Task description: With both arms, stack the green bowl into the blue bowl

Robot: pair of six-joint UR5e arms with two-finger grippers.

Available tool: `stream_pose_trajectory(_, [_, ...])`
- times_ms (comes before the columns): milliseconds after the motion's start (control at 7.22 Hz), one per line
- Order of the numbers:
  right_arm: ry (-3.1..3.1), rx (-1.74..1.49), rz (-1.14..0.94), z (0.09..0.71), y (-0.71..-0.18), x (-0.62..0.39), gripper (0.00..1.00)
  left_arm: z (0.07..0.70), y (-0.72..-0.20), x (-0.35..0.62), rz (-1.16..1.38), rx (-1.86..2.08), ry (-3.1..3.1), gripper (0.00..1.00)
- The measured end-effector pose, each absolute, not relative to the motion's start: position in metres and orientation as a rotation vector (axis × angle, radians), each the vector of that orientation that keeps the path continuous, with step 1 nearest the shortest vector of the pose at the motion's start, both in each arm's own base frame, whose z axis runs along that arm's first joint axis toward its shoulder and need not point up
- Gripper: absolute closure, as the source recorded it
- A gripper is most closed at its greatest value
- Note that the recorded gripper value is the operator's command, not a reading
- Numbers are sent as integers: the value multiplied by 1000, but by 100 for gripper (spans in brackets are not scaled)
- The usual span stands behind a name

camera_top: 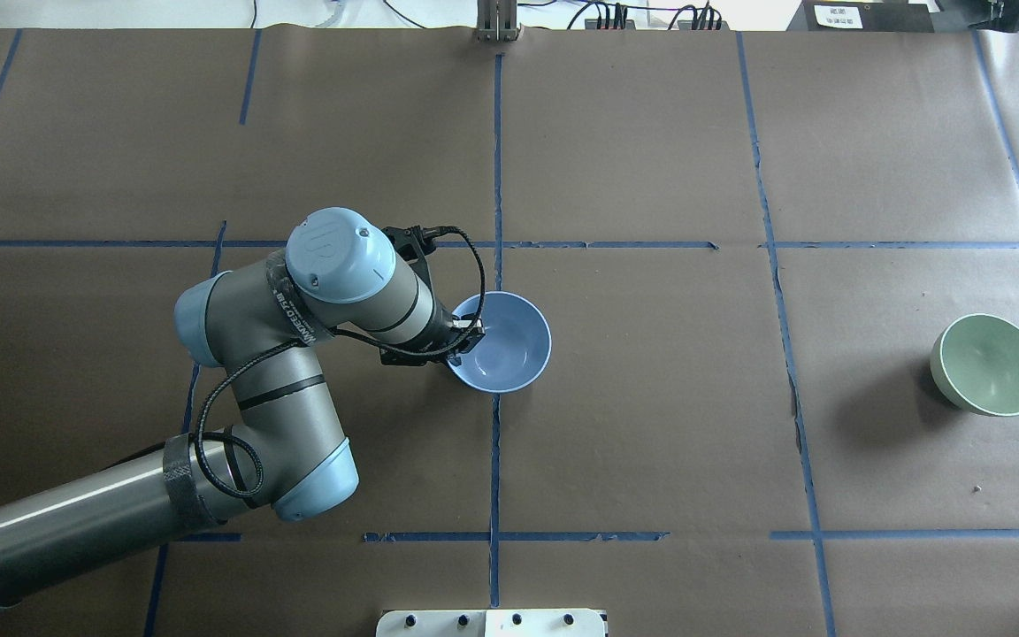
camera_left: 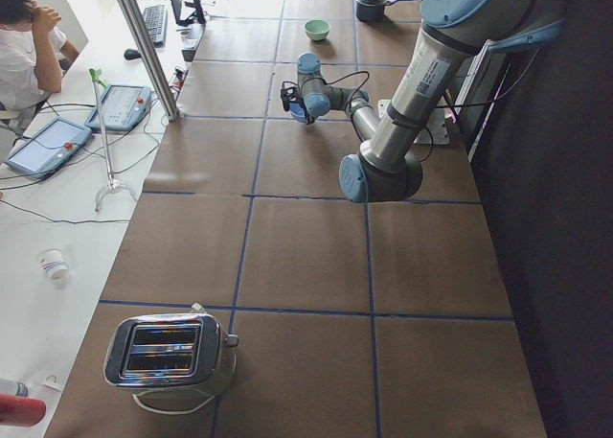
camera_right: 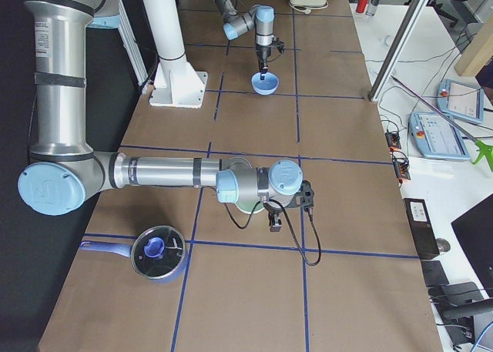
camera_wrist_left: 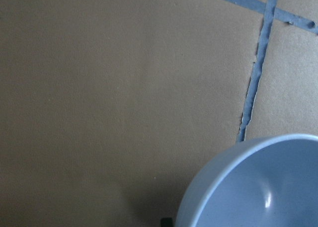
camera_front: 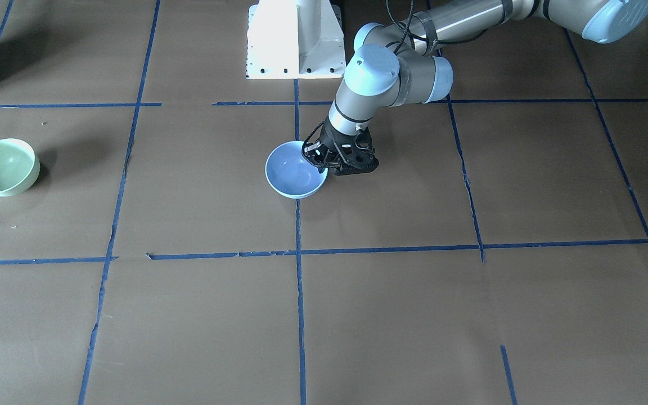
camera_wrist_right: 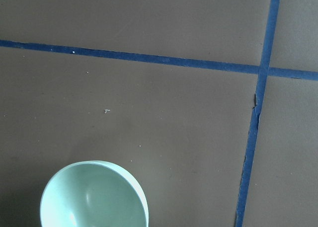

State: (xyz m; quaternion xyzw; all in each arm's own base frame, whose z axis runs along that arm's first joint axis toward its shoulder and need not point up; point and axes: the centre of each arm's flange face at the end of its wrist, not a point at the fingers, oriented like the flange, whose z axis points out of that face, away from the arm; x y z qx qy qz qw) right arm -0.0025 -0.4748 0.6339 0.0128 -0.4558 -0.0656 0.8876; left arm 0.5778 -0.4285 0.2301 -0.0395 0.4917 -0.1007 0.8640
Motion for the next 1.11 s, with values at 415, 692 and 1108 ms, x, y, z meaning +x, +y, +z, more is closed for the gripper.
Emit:
stream_pose_trajectory(415, [-947,26,-140,634,-475,-4,0,229,-426,581,-206,-83,1036,81])
stream_pose_trajectory(692, [-947,27,-142,634,-475,-4,0,228,-424,582,-199,-81,1048,28])
stream_pose_trajectory(1108, [-946,17,-153,634,-474,-12,0,224,-424,575,-199,-58,1077,0])
